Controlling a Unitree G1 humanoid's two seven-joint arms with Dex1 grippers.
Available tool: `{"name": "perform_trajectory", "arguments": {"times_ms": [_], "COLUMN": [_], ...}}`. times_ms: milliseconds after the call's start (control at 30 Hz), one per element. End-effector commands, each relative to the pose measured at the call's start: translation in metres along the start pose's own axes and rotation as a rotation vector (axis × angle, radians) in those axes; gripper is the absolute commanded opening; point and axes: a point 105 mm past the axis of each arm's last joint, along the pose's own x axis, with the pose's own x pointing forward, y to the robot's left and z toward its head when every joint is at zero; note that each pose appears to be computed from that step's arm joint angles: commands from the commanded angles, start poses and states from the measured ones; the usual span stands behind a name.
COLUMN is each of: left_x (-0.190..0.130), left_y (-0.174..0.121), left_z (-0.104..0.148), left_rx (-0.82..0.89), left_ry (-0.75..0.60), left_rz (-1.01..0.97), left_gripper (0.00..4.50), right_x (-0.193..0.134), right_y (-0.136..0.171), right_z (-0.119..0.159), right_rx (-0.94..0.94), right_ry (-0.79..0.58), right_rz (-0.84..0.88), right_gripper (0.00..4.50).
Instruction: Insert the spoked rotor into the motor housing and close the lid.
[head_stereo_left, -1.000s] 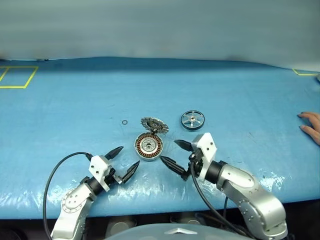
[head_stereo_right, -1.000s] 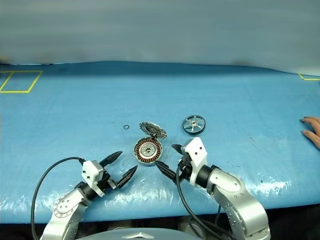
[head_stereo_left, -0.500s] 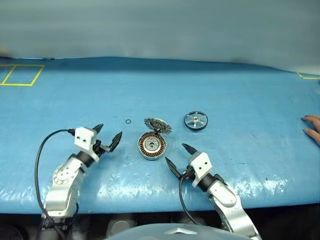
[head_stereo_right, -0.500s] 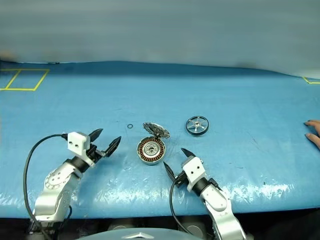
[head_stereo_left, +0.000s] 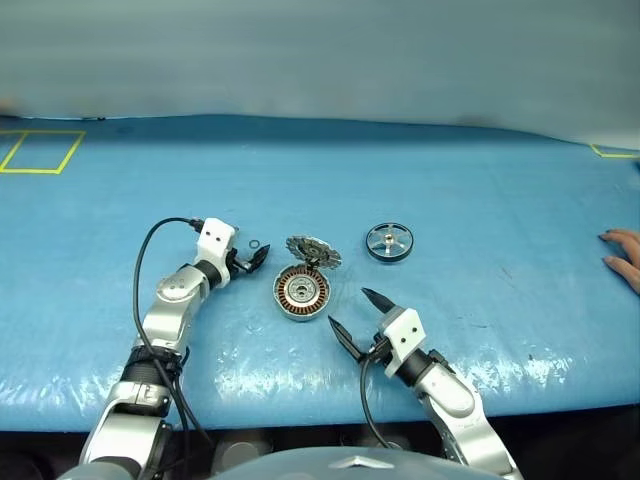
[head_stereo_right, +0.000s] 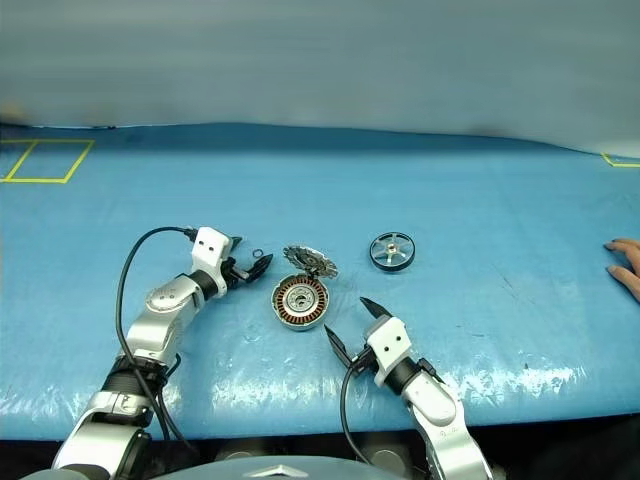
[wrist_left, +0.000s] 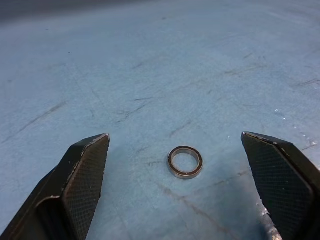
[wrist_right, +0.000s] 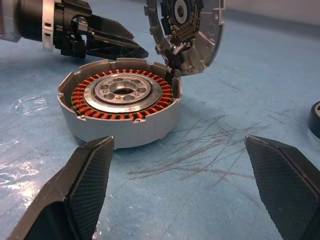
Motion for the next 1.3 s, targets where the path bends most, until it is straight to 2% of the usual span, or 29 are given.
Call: {"name": "perform_trajectory", "arguments": {"times_ms": [33,233,333,500,667,800,900,1067,1200,1300], "left_x": [0.006,0.011,0.012,0.005,-0.014,-0.031,-0.050,-0.076,-0.082,-0.085], "left_y": [0.001,0.002,0.002,0.003,0.005,-0.001,-0.015,-0.039,-0.051,-0.069], "left_z": [0.003,-0.007,-0.011,-0.022,-0.046,-0.052,-0.044,0.002,0.039,0.056], "left_rx": [0.061,0.118,0.122,0.093,0.039,0.034,0.068,0.105,0.140,0.149], "left_ry": [0.008,0.062,0.075,0.086,0.151,0.166,0.159,0.029,-0.081,-0.129], "left_rz": [-0.025,-0.055,-0.061,-0.048,-0.023,-0.037,-0.110,-0.217,-0.268,-0.379], "left_gripper": [4.50,4.50,3.96,2.31,0.66,0.63,0.63,0.63,0.63,0.63], "right_x": [-0.004,-0.006,-0.005,-0.006,-0.007,-0.008,-0.009,-0.009,-0.007,-0.006], "right_y": [0.006,0.006,0.004,0.002,0.001,0.001,0.002,0.003,0.005,0.005], "right_z": [0.003,-0.001,-0.001,-0.001,0.000,0.001,0.002,0.003,0.004,0.004], "right_rx": [-0.024,-0.027,-0.031,-0.031,-0.032,-0.034,-0.036,-0.032,-0.037,-0.038], "right_ry": [-0.021,-0.005,-0.003,0.002,0.004,0.003,0.001,0.001,0.003,0.006], "right_rz": [0.050,0.059,0.051,0.032,0.025,0.024,0.026,0.042,0.063,0.066], "right_gripper": [4.40,4.40,4.43,4.43,4.43,4.43,4.43,4.43,4.43,4.43]}}
